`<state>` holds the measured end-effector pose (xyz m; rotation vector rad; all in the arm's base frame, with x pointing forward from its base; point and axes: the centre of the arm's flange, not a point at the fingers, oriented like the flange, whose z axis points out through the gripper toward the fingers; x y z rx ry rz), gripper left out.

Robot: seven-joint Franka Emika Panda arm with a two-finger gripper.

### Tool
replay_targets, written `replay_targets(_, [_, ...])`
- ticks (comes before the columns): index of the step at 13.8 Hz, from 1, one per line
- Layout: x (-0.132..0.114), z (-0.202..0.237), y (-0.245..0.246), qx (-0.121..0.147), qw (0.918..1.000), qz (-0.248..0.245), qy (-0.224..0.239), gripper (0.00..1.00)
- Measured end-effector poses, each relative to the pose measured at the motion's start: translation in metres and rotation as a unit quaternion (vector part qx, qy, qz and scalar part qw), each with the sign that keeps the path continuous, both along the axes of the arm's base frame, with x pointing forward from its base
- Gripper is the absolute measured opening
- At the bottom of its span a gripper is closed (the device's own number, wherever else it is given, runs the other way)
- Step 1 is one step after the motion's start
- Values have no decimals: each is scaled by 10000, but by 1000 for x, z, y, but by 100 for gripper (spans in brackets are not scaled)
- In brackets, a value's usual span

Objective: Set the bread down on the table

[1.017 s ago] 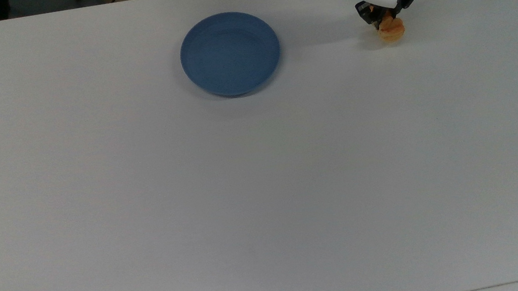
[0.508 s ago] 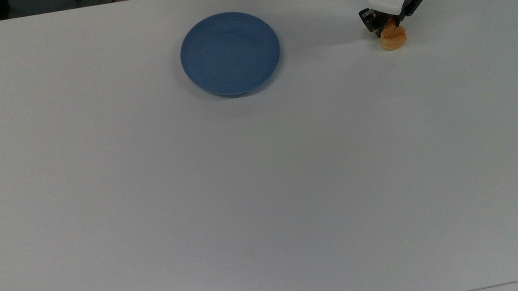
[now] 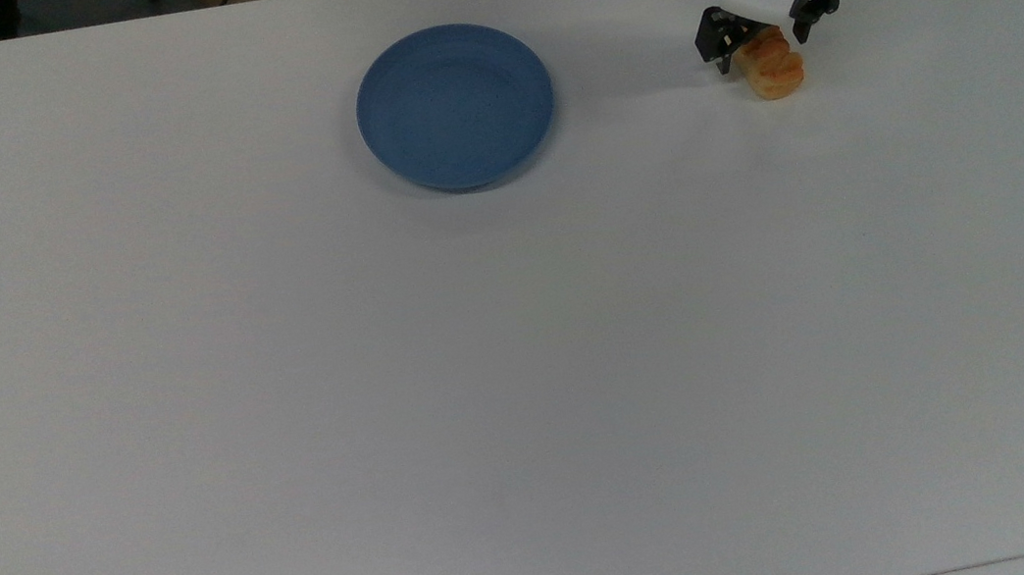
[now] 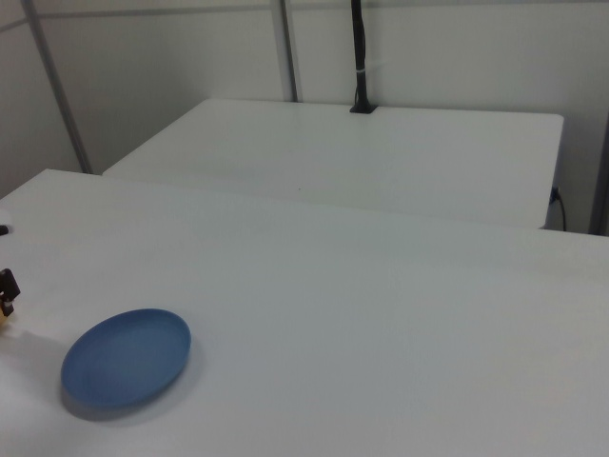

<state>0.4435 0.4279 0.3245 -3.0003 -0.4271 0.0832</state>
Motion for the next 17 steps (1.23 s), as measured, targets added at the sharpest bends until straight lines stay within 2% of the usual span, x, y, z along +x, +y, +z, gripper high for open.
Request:
replay_targets(4, [17, 65, -37, -222, 9994, -255, -37, 100])
replay_targets(8, [34, 177, -127, -528, 9932, -1022, -164, 100])
replay_targets(11, [43, 237, -187, -645, 9856, -1555, -147, 100])
replay_targets(15, [63, 280, -273, -555, 9708, -2321, -243, 100])
replay_targets(16, [69, 283, -296, -528, 9691, -2399, -249, 100])
replay_targets(17, [72, 283, -310, -517, 9706, -2337, -247, 100])
